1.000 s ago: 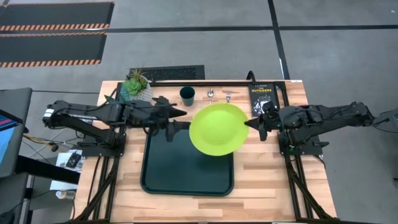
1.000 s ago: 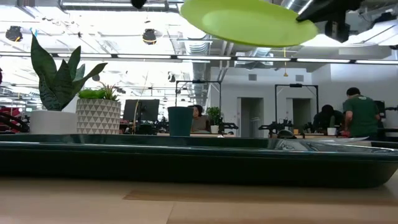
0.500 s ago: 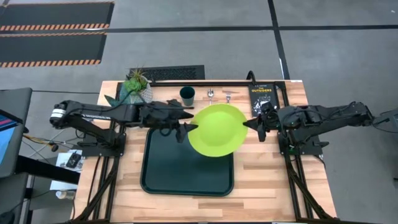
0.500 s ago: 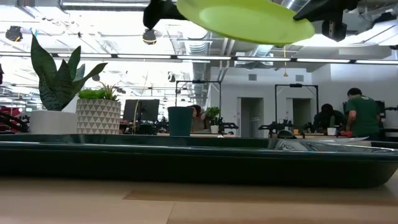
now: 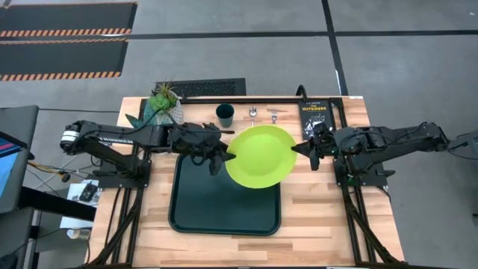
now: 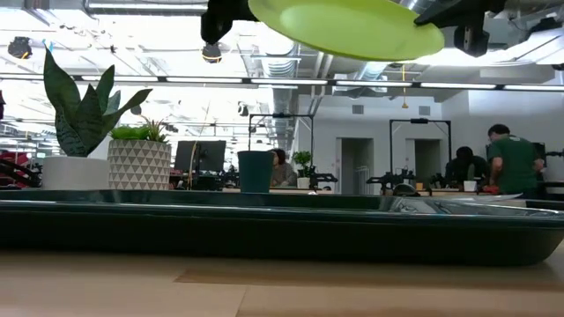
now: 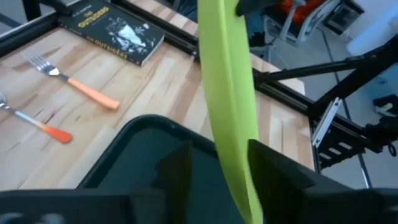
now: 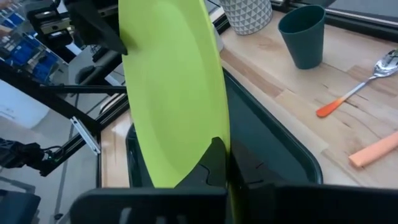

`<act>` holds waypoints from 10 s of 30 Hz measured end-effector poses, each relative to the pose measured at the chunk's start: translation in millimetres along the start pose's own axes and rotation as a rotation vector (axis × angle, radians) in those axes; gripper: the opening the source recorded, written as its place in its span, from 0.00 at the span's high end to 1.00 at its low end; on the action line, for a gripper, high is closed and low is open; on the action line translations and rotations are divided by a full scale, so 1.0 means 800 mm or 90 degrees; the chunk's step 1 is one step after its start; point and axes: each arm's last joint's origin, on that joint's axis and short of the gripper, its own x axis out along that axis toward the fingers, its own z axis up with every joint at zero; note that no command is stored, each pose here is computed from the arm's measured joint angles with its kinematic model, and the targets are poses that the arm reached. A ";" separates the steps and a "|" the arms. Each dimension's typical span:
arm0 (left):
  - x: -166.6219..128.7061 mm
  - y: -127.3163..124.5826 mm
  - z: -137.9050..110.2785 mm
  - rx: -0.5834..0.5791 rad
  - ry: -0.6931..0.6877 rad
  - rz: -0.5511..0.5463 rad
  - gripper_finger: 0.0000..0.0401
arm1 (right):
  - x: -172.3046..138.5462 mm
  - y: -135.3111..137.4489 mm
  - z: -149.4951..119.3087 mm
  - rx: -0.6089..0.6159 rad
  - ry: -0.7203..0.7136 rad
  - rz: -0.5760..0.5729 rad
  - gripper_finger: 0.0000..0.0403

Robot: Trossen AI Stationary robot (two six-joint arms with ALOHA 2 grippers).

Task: Pick and place plate/cup/fork/spoon on tray
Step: Put the green plate to the bottom right of the black tray, then put the orange fork on the black tray to the left of the green plate

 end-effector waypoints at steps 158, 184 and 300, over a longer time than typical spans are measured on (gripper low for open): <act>0.096 0.032 -0.181 -0.407 0.248 0.203 0.52 | 0.025 -0.004 -0.070 -0.025 0.234 -0.204 0.66; 0.049 0.071 -0.072 -0.448 -0.017 0.087 0.52 | 0.029 -0.013 -0.061 0.001 0.157 -0.266 0.66; -0.056 0.106 -0.020 -0.364 -0.228 0.078 0.46 | 0.212 -0.038 0.037 0.094 0.168 -0.287 0.88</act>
